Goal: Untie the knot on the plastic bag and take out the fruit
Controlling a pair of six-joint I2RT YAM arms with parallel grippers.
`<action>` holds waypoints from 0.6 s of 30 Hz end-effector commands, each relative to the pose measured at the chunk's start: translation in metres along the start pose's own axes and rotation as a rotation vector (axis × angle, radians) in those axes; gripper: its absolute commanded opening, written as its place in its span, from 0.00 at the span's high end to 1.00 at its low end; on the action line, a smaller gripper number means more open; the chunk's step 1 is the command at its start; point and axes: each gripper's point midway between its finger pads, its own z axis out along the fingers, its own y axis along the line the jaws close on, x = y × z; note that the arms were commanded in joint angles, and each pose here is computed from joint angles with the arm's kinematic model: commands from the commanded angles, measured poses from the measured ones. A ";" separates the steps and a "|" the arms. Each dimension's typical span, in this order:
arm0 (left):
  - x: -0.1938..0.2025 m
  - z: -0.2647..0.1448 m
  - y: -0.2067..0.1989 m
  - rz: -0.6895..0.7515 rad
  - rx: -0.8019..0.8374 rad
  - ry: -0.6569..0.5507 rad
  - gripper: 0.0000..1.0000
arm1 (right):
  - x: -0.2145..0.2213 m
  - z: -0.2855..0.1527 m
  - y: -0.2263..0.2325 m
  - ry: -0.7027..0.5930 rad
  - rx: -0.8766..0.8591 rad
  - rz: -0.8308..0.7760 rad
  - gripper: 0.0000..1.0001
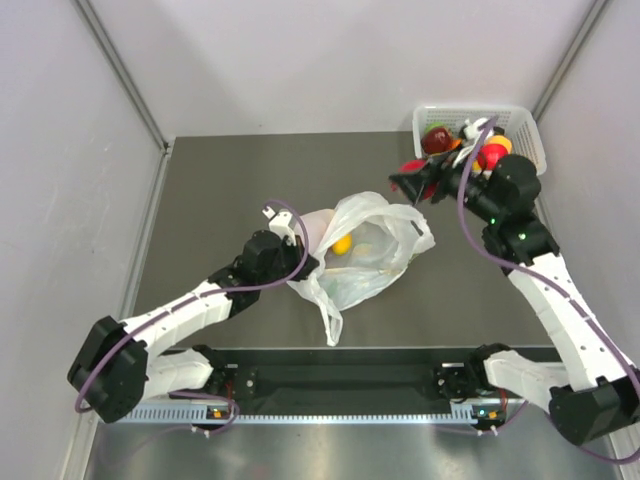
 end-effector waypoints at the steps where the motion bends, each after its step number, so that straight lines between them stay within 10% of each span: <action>1: -0.016 -0.007 -0.007 0.017 0.025 -0.062 1.00 | -0.041 -0.004 -0.108 -0.152 0.458 0.043 1.00; 10: -0.025 -0.020 -0.013 0.015 0.041 -0.095 1.00 | -0.001 0.022 -0.317 -0.077 0.902 0.237 1.00; 18: -0.028 -0.031 -0.014 0.002 0.046 -0.120 1.00 | 0.001 0.031 -0.417 -0.054 1.049 0.297 0.92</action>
